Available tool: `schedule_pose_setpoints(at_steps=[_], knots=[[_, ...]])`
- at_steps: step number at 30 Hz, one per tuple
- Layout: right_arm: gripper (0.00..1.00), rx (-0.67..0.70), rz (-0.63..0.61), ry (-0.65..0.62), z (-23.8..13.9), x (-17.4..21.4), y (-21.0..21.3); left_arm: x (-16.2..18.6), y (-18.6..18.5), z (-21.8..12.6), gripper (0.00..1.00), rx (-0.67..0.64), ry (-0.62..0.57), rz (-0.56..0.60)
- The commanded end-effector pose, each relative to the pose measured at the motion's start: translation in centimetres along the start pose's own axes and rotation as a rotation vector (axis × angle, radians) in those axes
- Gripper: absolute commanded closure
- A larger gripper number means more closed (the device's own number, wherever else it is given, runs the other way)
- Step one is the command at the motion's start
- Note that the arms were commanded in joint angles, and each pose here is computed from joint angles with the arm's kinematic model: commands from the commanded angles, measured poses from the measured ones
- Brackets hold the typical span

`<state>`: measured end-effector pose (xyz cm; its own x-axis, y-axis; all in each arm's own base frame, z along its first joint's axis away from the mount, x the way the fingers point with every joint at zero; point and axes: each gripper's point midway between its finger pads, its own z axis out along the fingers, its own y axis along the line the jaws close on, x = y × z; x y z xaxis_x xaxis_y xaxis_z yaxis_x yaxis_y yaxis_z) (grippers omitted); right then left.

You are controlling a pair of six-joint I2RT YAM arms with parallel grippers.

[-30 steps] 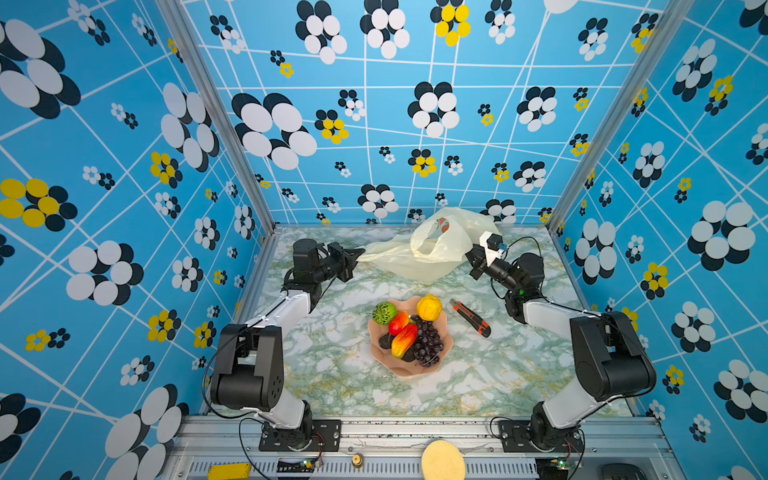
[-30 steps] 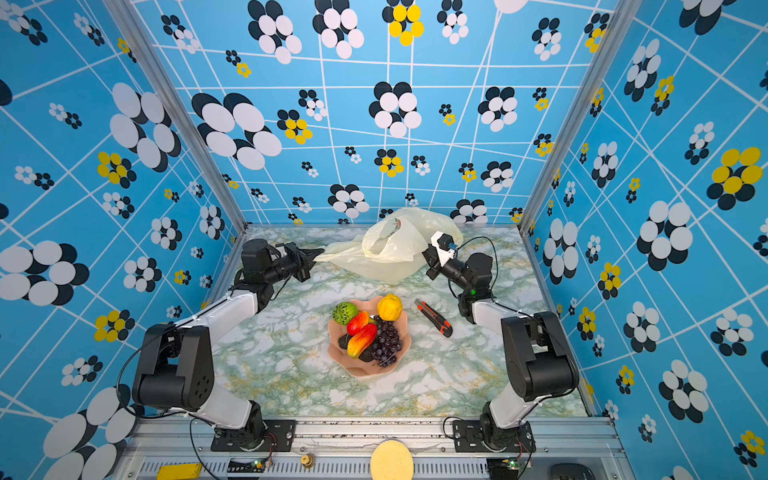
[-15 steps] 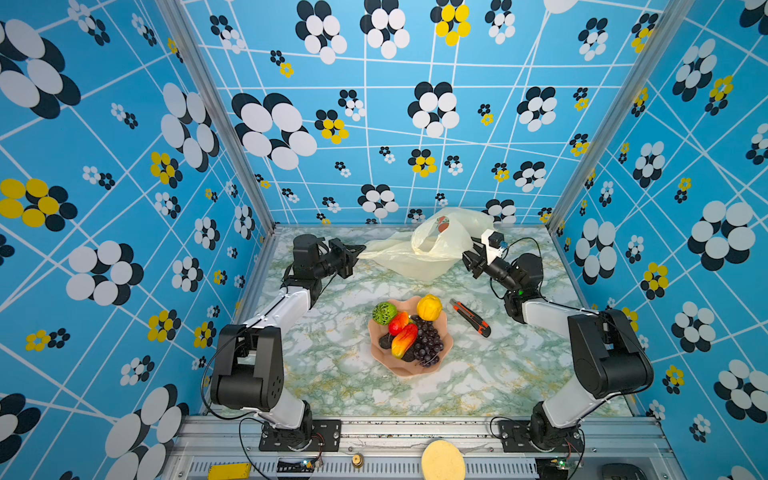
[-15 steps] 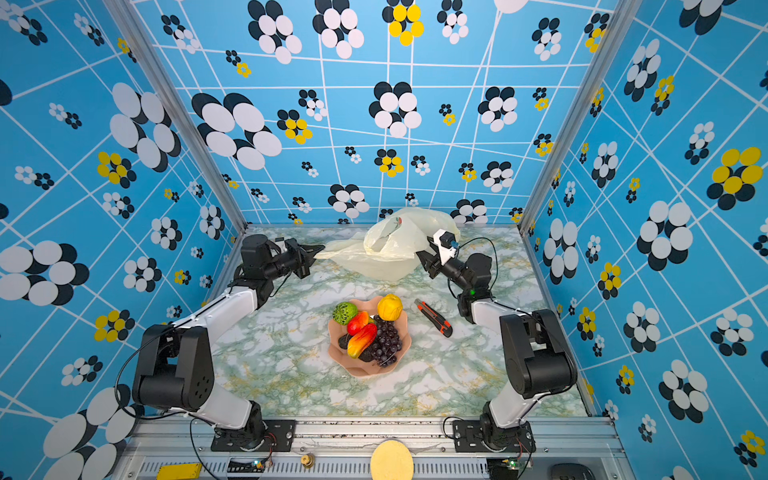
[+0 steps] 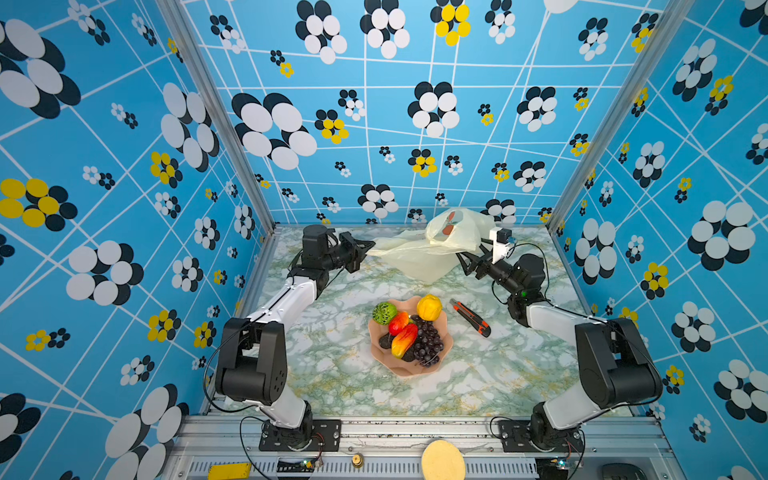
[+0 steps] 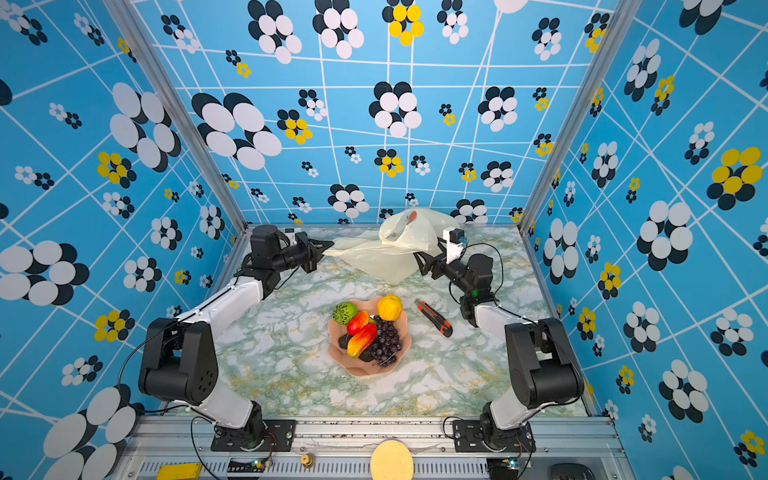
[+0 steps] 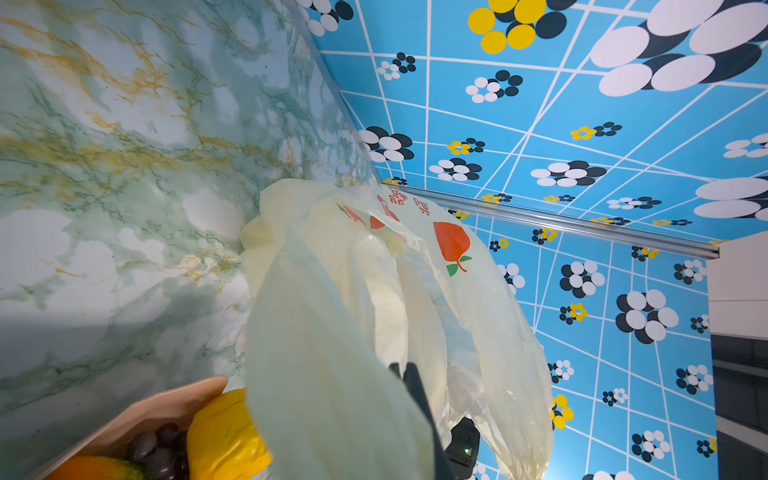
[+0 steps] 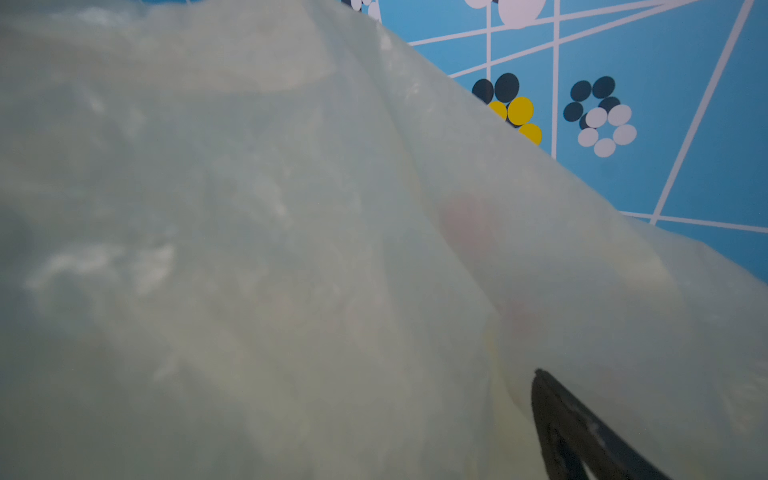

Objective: Place the fruits into the plastic bag
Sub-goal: 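Lift the bag with both grippers, spreading its handles apart to open it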

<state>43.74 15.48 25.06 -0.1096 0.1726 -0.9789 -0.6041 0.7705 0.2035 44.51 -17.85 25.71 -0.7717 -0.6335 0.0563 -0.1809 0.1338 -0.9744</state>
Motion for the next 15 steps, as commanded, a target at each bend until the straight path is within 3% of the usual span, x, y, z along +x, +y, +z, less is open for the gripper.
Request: schedule_pose_setpoints(at_steps=[1,7,12,15], knots=[[0.01,0.074,0.14,0.114,-0.7,-0.5,-1.1,0.5,-1.2,0.6,1.0,-0.039,0.018,0.115],[0.01,0.127,0.388,0.386,-1.8,1.0,-2.1,1.6,-2.7,1.4,1.0,-0.136,0.043,0.287],[0.01,0.112,0.533,0.41,-2.3,0.7,-0.9,2.7,-4.1,2.3,1.0,-0.183,0.067,0.412],[0.01,0.227,0.515,0.441,-4.1,-0.3,-1.4,3.4,-4.5,2.6,1.0,-0.208,0.094,0.467]])
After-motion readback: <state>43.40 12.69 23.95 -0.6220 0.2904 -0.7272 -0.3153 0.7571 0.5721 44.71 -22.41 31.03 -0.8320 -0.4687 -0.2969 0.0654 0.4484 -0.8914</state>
